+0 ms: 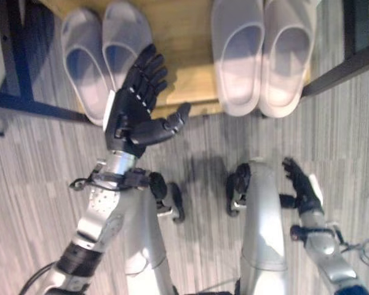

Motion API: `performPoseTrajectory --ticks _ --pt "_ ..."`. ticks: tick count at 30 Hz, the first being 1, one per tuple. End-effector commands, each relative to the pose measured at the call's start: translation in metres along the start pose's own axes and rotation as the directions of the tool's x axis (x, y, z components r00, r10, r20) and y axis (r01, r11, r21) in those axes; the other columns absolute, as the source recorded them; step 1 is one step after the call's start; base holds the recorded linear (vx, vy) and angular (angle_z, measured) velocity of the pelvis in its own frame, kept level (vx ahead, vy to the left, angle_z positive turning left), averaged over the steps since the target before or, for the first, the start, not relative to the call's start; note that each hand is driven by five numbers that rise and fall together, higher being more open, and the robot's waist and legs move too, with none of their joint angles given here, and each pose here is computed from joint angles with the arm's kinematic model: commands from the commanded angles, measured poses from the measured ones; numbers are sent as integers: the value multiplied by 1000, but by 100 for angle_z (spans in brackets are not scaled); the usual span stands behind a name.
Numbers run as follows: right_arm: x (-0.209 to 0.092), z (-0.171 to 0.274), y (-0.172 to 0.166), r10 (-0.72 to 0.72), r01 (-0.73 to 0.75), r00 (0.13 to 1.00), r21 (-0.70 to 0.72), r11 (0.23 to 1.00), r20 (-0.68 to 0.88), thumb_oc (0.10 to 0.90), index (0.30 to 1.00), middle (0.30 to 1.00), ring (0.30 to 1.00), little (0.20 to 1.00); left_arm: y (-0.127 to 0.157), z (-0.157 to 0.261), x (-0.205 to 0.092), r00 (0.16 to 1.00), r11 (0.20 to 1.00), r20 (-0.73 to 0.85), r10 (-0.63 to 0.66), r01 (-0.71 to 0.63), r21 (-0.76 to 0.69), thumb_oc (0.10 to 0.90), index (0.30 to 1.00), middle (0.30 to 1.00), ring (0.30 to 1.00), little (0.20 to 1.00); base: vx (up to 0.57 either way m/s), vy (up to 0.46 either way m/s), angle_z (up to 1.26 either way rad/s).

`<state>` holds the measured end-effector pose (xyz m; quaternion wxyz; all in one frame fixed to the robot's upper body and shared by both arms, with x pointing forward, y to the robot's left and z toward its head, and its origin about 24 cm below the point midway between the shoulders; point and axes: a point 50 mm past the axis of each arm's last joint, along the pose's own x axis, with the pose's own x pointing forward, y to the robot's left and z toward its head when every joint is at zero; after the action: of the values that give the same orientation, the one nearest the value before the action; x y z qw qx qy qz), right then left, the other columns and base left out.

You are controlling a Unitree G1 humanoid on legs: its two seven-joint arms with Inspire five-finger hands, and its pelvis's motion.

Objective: Arrange the slippers neatly on the shoe rack.

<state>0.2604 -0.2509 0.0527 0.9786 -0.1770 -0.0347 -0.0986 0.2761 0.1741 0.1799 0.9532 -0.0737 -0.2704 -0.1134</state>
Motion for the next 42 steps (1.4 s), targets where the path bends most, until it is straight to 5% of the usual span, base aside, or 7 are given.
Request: performPoseTrajectory --ticks 1,10,23,25,27,30,42 --pt "15 47 -9 -42 42 964 7 999 263 800 900 900 900 900 -17 17 3 980 986 129 -154 145 82 800 900 900 900 900 -146 -32 16" --pt "6 0 31 153 -145 985 -96 985 74 800 900 900 900 900 1 -94 -67 920 974 -390 -45 128 188 800 900 900 900 900 -112 -66 14" --pt "-76 -109 83 340 -334 819 97 938 -463 800 900 900 900 900 14 -194 -210 435 918 -877 205 224 326 800 900 900 900 900 125 -48 12" --pt "-53 -65 65 394 -358 887 181 916 -240 800 900 900 900 900 24 -191 -224 398 914 -881 255 199 355 800 900 900 900 900 129 24 4" --pt "-95 -114 74 405 -359 772 191 914 -489 800 900 900 900 900 19 -194 -228 377 927 -899 222 205 315 800 900 900 900 900 180 -14 -4" --pt "-94 -86 107 562 -520 748 214 827 -354 800 900 900 900 900 22 -195 -259 263 919 -924 278 205 335 800 900 900 900 900 195 -48 -14" --pt "-65 -16 150 692 -667 722 255 700 -14 800 900 900 900 900 3 -200 -294 128 932 -953 275 206 297 800 900 900 900 900 66 -5 4"
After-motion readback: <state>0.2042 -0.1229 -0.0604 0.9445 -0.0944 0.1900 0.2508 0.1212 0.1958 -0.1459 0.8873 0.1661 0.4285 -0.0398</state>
